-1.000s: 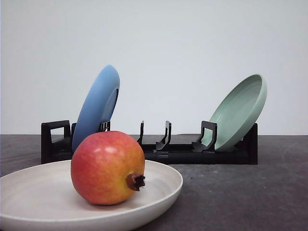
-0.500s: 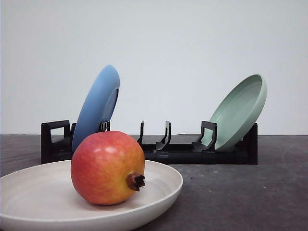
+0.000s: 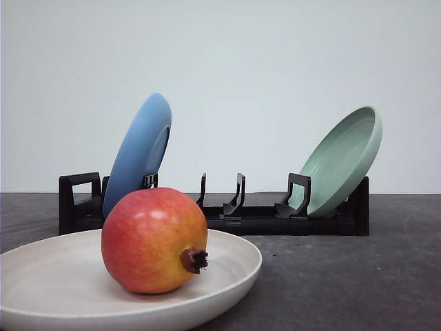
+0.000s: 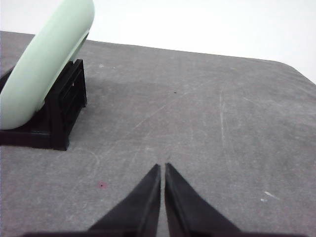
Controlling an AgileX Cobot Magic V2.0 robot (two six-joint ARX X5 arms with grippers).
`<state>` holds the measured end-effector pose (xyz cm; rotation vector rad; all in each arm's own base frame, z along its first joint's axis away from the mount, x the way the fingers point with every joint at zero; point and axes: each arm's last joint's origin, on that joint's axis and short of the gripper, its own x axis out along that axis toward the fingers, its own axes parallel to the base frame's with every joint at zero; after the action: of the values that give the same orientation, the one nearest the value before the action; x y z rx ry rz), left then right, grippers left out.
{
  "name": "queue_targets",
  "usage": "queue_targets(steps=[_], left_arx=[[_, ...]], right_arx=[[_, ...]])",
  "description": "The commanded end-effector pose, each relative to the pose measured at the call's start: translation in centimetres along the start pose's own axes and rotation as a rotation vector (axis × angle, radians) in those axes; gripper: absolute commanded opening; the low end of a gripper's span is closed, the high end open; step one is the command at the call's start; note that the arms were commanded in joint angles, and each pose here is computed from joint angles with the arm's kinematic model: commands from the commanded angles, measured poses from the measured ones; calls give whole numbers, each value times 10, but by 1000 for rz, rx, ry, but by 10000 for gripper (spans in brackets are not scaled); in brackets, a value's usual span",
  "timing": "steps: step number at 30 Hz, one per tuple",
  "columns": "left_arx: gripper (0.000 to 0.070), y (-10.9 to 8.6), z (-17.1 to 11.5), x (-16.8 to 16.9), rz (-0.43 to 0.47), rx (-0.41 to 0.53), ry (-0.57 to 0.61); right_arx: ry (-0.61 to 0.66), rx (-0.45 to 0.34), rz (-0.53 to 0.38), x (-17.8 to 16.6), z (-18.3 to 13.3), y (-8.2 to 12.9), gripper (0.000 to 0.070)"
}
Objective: Place pomegranate in white plate
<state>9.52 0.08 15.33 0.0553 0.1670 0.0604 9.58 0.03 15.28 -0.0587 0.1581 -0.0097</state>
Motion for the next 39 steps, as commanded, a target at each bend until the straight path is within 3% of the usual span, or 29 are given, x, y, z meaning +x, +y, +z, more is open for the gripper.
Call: queue_targets(steps=[1, 39], left_arx=[[0, 0, -4, 1, 5, -7, 11], [0, 0, -4, 1, 5, -7, 11]], right_arx=[[-10, -4, -2, 0, 0, 0, 9], [-10, -4, -2, 0, 0, 0, 9]])
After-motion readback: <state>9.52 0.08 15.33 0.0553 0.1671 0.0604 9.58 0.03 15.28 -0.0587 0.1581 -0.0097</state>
